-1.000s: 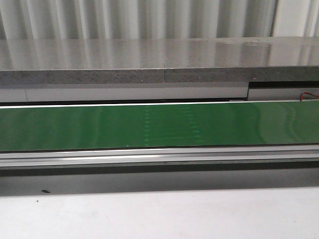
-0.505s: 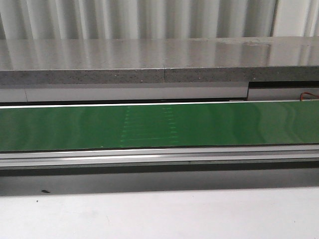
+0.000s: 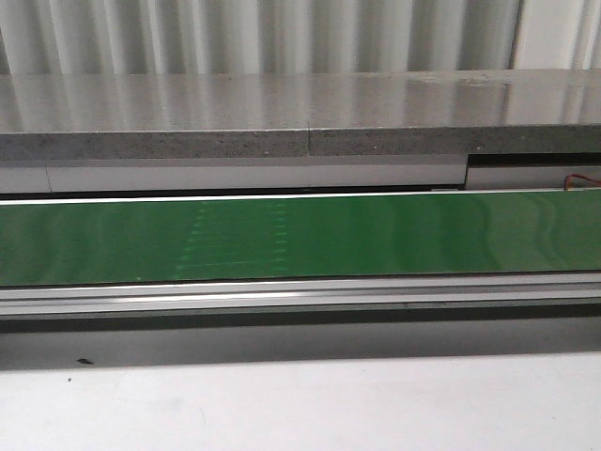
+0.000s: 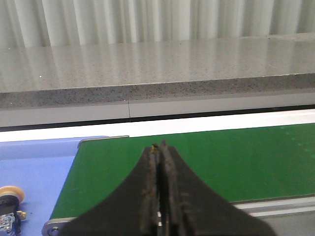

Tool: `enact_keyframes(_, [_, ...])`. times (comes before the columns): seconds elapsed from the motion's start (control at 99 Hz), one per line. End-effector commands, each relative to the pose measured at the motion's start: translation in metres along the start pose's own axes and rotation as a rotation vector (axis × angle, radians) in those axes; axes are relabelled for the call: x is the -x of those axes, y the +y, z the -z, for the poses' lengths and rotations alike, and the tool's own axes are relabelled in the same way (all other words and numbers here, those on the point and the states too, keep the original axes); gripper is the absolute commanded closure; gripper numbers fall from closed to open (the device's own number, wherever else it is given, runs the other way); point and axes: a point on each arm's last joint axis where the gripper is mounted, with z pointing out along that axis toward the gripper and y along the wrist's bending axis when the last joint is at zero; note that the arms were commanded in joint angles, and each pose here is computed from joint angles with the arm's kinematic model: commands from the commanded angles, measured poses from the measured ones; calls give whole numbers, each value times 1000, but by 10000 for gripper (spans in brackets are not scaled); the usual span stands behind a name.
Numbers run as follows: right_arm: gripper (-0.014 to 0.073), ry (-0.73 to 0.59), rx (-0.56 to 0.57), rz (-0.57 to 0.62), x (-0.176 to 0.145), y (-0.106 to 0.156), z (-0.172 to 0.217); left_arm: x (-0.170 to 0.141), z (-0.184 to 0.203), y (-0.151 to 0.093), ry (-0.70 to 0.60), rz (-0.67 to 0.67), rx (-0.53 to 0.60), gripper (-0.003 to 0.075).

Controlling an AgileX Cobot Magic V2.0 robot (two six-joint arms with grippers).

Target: Move button from right to left

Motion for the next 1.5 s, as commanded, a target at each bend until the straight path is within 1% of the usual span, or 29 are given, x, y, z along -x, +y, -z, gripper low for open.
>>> enact_keyframes(0.0, [663,-157,-53,8,14,-5,-3,-5,1,-1,-69,5,-7,741])
enact_keyframes(0.141, [663,-291,-116,6,4,-10,-18,-5,1,-1,-69,5,-7,741])
enact_keyframes(0.263, [663,-351,-153,-34,-15,-12,-31,-5,1,-1,-69,5,-7,741])
enact_keyframes(0.444, [663,-323,-155,-43,-48,-10,-40,-5,1,-1,-69,5,-7,741])
enact_keyframes(0.535, [663,-338,-156,-42,-63,-8,-40,-5,1,-1,-69,5,-7,741])
enact_keyframes(0.606, [663,-346,-152,-67,-77,-7,-46,-5,1,-1,-69,5,-7,741])
enact_keyframes(0.636, [663,-306,-149,-77,-80,-7,-47,-5,1,-1,-69,5,-7,741])
enact_keyframes(1.494, [663,-303,-151,-64,-80,-7,-46,-5,1,-1,-69,5,-7,741])
